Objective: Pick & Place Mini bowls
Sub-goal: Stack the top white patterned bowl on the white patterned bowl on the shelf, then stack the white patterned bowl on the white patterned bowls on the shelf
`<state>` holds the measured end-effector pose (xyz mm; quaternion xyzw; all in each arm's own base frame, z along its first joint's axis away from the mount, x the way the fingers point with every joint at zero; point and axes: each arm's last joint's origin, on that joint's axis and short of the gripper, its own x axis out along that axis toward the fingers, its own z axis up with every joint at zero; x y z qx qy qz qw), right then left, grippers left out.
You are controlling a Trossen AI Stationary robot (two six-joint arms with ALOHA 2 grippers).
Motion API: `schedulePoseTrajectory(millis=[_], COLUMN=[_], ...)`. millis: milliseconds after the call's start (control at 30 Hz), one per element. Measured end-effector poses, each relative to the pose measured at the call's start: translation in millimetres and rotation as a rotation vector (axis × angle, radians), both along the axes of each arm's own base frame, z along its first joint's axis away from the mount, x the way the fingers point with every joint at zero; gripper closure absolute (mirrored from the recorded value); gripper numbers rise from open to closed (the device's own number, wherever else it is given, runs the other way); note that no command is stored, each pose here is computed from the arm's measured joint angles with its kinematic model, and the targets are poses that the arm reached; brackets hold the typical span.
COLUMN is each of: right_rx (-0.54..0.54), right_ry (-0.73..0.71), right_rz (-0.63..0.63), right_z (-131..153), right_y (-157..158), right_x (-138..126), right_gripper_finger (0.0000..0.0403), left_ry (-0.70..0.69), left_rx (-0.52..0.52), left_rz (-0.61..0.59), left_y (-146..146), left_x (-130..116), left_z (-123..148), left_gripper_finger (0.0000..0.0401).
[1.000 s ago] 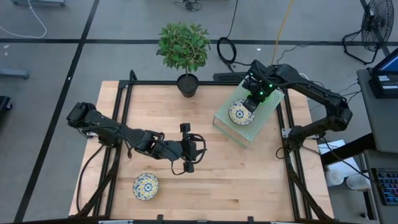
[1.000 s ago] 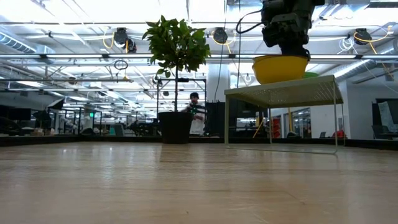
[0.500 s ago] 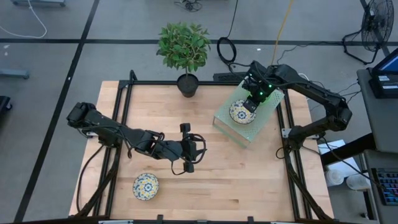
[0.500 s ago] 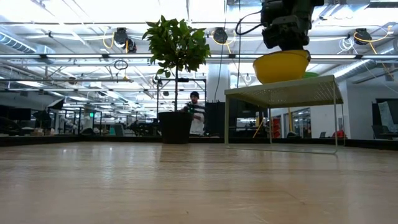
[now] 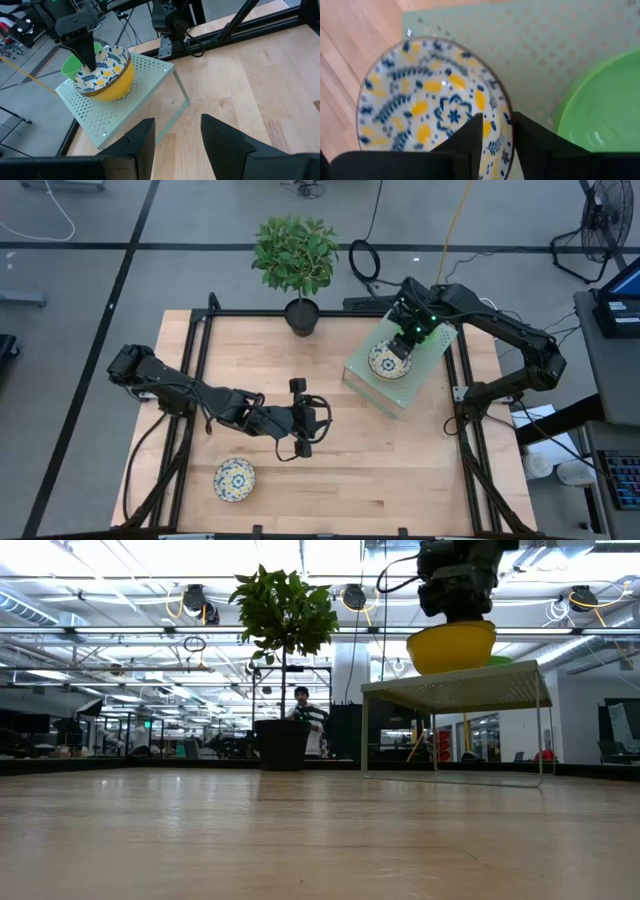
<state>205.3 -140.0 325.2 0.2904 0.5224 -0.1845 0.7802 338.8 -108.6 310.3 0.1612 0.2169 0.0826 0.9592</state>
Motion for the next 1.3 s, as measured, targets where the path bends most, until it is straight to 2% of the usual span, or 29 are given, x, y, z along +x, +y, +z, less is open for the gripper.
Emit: schedulePoseTrajectory(millis=[533, 867, 1067, 1300], right_rx=[-0.062, -0.176, -0.156, -0.158], right_ry=[-0.085, -0.253, -0.404, -0.519], right_rz=[0.000, 0.012, 0.141, 0.334], right_z=[8, 35, 50, 61], right_y=[-2, 8, 32, 69], right_x=[2, -9, -6, 10], right_gripper_finger=[0.0296, 0.0293, 0.0299, 0.0307], left_ry=[0.002, 0.002, 0.004, 0.004], left_rx=[0.001, 0.001, -0.002, -0.013], left_rz=[0.000, 0.000, 0.001, 0.005], left_y=[0, 0, 0, 0], left_x=[0, 0, 0, 0], left_z=[0, 0, 0, -1], left_gripper_finger=[0.0240, 0.0240, 0.0240, 0.0240])
